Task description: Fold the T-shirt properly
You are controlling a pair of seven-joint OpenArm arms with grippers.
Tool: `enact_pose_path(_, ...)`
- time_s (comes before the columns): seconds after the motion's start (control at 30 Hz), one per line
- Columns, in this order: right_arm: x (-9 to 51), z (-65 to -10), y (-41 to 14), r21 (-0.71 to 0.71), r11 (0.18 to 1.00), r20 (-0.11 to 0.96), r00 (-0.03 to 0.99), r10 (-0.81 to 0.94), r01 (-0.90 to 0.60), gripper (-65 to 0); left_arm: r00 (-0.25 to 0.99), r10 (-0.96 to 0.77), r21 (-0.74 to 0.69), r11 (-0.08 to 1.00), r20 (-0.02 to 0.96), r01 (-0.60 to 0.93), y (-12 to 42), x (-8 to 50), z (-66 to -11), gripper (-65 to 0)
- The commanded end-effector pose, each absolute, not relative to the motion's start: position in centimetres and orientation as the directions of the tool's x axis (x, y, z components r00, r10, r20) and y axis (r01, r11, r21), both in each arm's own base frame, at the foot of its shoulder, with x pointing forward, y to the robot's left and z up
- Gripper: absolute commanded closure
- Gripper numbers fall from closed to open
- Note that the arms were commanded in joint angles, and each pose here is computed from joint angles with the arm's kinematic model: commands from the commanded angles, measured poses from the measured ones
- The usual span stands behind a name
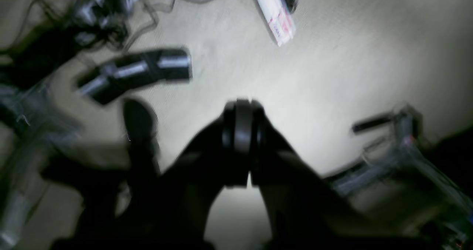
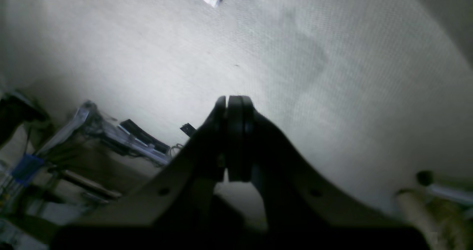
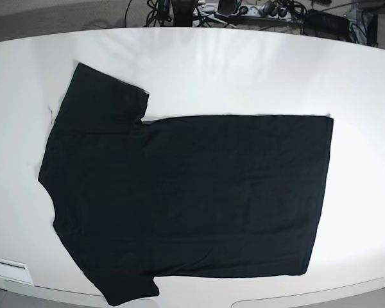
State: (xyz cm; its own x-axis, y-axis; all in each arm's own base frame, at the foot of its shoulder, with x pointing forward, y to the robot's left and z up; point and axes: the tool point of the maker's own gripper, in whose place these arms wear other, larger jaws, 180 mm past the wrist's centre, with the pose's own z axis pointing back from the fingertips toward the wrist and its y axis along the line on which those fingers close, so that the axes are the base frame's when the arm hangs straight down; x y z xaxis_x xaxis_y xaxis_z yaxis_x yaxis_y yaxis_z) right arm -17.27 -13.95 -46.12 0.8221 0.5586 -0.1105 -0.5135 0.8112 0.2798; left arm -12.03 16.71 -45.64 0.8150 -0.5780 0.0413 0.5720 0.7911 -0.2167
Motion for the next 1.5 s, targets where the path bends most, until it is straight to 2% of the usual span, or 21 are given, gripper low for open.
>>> enact_pose_path(0.0, -17.1, -44.5, -14.3, 0.263, 0.792, -0.088, 0.803, 0.589, -0.552, 0.0, 0.796, -0.601, -0.216, 0.770, 0.073, 0.601, 16.5, -11.6, -44.0, 0.0)
enact_pose_path(0.1, -14.7, -40.8, -15.7, 0.150, 0.754, -0.038, 0.758, 0.651, -0.639, 0.0, 0.747, -0.651, -0.152, 0.731, 0.134, 0.665, 17.1, -9.3, -40.4, 0.0)
enact_pose_path(0.17, -10.0, -39.4, -16.2, 0.040, 0.739, 0.056, 0.740, 0.670, -0.673, 0.0, 0.723, -0.667, -0.097, 0.719, 0.178, 0.688, 17.7, -7.2, -38.3, 0.0)
enact_pose_path(0.27, -6.9, -37.6, -17.3, -0.059, 0.746, 0.065, 0.743, 0.666, -0.663, 0.0, 0.670, -0.685, 0.054, 0.710, 0.288, 0.702, 18.9, -0.9, -35.6, 0.0)
enact_pose_path(0.33, -4.0, -36.5, -17.3, -0.131, 0.757, 0.155, 0.741, 0.654, -0.641, 0.0, 0.636, -0.697, 0.145, 0.704, 0.333, 0.696, 19.8, 2.1, -33.8, 0.0)
enact_pose_path(0.5, 0.3, -34.4, -18.8, -0.257, 0.763, 0.254, 0.720, 0.646, -0.593, 0.0, 0.574, -0.743, 0.299, 0.666, 0.343, 0.684, 22.8, 6.2, -31.1, 0.0)
enact_pose_path(0.57, 1.9, -33.8, -19.9, -0.312, 0.758, 0.292, 0.701, 0.651, -0.573, 0.0, 0.540, -0.751, 0.345, 0.656, 0.380, 0.671, 23.4, 8.6, -30.2, 0.0)
enact_pose_path(0.6, 2.7, -33.4, -20.0, -0.328, 0.750, 0.322, 0.679, 0.660, -0.574, 0.0, 0.522, -0.752, 0.349, 0.654, 0.403, 0.672, 23.3, 9.6, -29.7, 0.0)
enact_pose_path(0.73, 4.1, -33.5, -16.5, -0.168, 0.735, 0.443, 0.616, 0.652, -0.657, 0.0, 0.436, -0.747, 0.345, 0.635, 0.501, 0.691, 22.4, 13.1, -28.5, 0.0)
enact_pose_path(0.8, 6.4, -33.2, -15.3, -0.157, 0.741, 0.515, 0.586, 0.625, -0.653, 0.0, 0.387, -0.757, 0.365, 0.612, 0.526, 0.701, 22.6, 14.8, -28.5, 0.0)
enact_pose_path(0.93, 10.6, -32.1, -14.7, -0.223, 0.745, 0.599, 0.515, 0.613, -0.628, 0.0, 0.353, -0.791, 0.376, 0.565, 0.499, 0.735, 24.3, 17.3, -30.3, 0.0)
enact_pose_path(1.1, 12.5, -31.5, -12.9, -0.231, 0.725, 0.652, 0.450, 0.610, -0.649, 0.0, 0.241, -0.890, 0.429, 0.406, 0.387, 0.807, 26.3, 19.2, -33.2, 0.0)
enact_pose_path(1.33, 12.3, -34.8, -13.2, -0.192, 0.727, 0.615, 0.496, 0.613, -0.659, 0.0, 0.125, -0.955, 0.444, 0.238, 0.269, 0.864, 27.4, 20.0, -36.0, 0.0)
enact_pose_path(1.43, 12.4, -34.8, -13.1, -0.189, 0.743, 0.619, 0.510, 0.598, -0.642, 0.0, 0.059, -0.967, 0.433, 0.166, 0.250, 0.886, 26.9, 20.0, -36.9, 0.0)
enact_pose_path(1.47, 12.4, -34.8, -13.0, -0.184, 0.751, 0.623, 0.515, 0.588, -0.634, 0.0, 0.039, -0.971, 0.423, 0.139, 0.237, 0.896, 26.9, 19.9, -37.2, -3.4)
